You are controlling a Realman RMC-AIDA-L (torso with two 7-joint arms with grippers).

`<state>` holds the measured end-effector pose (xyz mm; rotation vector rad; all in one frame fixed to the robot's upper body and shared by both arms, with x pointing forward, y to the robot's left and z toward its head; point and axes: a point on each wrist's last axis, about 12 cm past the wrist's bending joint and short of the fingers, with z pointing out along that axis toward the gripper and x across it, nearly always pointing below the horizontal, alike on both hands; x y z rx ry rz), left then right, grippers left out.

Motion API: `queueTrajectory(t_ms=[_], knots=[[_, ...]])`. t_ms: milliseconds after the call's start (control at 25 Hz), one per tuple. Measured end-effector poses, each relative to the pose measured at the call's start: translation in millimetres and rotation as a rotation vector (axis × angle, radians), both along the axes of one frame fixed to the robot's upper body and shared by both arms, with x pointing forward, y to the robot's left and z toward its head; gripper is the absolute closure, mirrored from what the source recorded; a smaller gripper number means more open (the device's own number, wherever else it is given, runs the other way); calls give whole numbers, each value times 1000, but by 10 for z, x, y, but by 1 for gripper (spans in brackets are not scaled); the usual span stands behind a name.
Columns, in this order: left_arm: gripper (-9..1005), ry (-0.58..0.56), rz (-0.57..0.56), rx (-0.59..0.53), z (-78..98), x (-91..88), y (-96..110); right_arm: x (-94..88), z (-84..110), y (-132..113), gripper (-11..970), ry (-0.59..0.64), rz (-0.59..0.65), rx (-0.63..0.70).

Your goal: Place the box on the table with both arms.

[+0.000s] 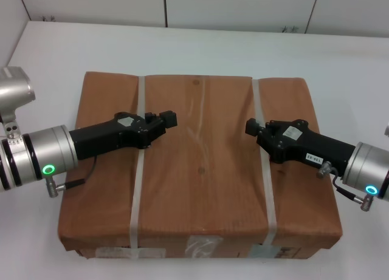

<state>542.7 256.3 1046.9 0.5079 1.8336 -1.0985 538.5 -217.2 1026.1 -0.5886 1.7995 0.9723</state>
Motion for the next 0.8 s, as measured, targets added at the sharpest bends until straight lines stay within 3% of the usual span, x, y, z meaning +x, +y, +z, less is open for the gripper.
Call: queueTrajectory(t_ms=[240, 800], knots=[[923, -2, 10, 24, -22, 10, 10, 12, -22, 3, 923, 10, -11, -15], [922, 41, 86, 208, -255, 74, -15, 93, -151, 71, 922, 65, -56, -129]])
